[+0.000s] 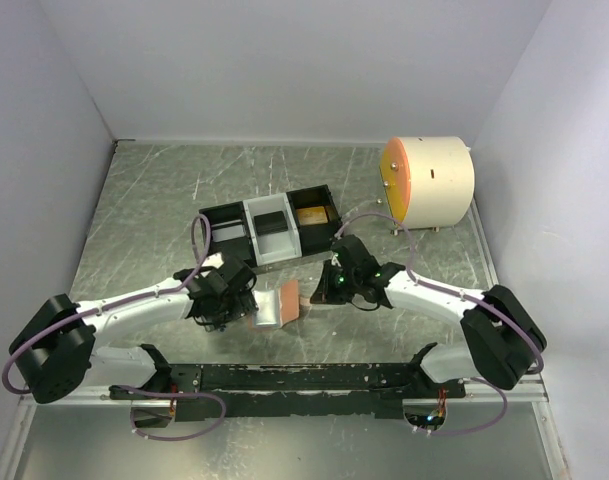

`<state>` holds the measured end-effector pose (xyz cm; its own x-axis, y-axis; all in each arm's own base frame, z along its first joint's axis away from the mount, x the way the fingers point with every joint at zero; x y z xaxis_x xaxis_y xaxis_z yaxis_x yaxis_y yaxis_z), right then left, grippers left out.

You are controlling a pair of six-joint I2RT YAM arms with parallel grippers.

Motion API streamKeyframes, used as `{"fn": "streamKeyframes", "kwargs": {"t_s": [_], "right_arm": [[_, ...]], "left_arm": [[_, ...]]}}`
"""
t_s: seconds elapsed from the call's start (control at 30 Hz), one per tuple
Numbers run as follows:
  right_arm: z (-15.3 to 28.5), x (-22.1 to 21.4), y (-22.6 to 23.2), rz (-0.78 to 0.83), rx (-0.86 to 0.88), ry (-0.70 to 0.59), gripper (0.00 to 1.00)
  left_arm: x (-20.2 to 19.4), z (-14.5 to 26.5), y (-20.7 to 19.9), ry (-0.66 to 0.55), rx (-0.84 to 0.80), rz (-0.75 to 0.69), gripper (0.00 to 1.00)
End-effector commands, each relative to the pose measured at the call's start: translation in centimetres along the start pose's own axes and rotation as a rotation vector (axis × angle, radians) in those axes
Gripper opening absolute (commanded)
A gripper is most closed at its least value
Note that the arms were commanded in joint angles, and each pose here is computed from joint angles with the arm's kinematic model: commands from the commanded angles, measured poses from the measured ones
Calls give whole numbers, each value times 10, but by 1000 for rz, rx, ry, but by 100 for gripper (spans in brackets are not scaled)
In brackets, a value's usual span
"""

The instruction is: Take the credit cards out of the card holder

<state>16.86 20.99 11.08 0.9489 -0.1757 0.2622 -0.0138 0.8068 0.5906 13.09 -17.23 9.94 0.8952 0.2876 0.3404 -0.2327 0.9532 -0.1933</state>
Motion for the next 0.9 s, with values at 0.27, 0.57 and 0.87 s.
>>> {"fn": "streamKeyframes", "kwargs": {"t_s": [0.27, 0.57, 0.87], "right_arm": [[14, -7, -30, -7, -117, -75, 0], [13, -6, -28, 29, -97, -73, 0], [12, -6, -25, 47, -30, -91, 1]], "left_arm": [[6, 6, 48, -83, 262, 94, 93], [31, 30, 0, -142, -74, -24, 88], [30, 47, -40, -118, -465, -135, 88]]}}
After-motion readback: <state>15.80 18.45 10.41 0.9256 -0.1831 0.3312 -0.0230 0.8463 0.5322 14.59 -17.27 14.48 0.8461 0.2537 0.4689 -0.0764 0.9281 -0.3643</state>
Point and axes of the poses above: each gripper's point midway between its finger pads, its own z axis back along the fingers, its own y axis along the line the jaws close on, x = y × z, the point moved 8 cm from there along z, back along the fingers, and after that the axes turned 7 degrees about -z, right-handed, at the moved point
